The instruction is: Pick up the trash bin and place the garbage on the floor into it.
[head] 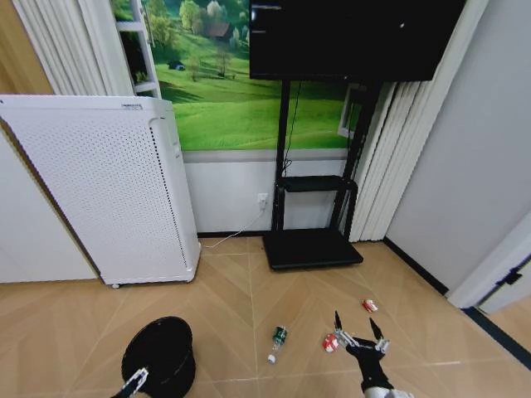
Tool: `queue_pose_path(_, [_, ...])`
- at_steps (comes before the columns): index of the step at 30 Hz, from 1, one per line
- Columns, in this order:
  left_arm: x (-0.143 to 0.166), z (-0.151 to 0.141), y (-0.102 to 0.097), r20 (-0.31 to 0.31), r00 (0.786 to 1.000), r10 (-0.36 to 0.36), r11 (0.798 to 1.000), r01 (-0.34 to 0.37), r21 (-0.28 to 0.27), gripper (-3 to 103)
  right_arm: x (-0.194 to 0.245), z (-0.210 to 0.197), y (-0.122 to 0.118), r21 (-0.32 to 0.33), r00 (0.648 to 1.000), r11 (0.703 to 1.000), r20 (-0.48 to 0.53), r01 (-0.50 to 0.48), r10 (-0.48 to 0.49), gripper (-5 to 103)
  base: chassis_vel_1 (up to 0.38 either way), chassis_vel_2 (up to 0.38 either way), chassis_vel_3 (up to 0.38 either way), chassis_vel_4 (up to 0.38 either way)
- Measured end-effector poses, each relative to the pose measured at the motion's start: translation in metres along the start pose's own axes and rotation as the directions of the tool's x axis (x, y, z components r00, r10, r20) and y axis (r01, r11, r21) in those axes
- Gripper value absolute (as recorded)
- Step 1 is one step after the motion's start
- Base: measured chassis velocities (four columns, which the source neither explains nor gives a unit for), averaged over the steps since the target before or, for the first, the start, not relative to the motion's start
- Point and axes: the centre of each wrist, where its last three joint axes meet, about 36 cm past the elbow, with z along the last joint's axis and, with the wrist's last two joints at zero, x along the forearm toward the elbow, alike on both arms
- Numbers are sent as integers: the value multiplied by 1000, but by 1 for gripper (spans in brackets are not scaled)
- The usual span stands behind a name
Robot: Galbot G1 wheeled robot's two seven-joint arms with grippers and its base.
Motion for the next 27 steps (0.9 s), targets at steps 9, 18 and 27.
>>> queue_pose_path(9, [-12,-4,-2,-37,999,13,999,-12,29,52,1,4,-2,6,1000,1000,-9,-8,8,100,0,0,0,0])
queue_pose_path(18, [-13,0,3,-62,998,11,998,-7,59,19,0,6,-4,-5,999,1000,-16,-29,29,100,0,0,0,0])
queue_pose_path(27, [-15,7,3,34,999,27,999,-28,28,7,2,10,-6,4,996,997,-38,-82,82,100,0,0,0,0])
